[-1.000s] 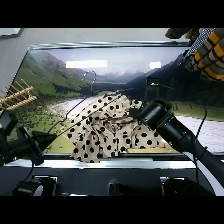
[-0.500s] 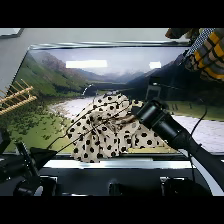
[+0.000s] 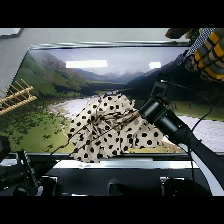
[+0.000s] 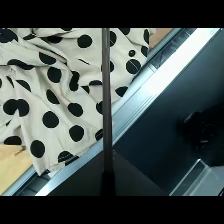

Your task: Fold the clothes and pants, and hang the long-sleeved shirts on hangers.

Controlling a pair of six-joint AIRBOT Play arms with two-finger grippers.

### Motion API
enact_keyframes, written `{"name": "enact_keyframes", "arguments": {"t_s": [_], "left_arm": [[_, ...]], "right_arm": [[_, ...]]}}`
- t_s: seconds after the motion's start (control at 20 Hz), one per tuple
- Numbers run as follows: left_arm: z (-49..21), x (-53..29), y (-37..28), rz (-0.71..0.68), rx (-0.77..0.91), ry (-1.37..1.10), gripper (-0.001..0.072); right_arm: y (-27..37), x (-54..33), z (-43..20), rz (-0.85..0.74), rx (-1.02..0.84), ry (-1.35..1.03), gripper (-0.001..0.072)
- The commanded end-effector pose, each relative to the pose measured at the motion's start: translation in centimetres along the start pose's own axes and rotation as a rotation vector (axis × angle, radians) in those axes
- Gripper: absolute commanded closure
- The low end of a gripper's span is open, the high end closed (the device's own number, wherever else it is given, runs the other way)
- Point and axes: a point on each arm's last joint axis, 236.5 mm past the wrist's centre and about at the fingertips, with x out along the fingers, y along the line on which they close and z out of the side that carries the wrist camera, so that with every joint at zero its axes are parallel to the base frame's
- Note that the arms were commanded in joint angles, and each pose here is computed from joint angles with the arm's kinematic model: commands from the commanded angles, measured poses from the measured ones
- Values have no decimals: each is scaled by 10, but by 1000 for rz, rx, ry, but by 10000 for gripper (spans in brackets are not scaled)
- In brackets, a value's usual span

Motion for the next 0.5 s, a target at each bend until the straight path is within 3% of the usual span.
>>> {"name": "enact_keyframes", "arguments": {"t_s": [0.0,0.45], "left_arm": [[-2,0,-4,-17,-5,8,691],[5,34,16,-63,0,13,691]], "right_arm": [[8,1,-4,38,32,23,680],[9,-28,0,124,57,29,680]]}}
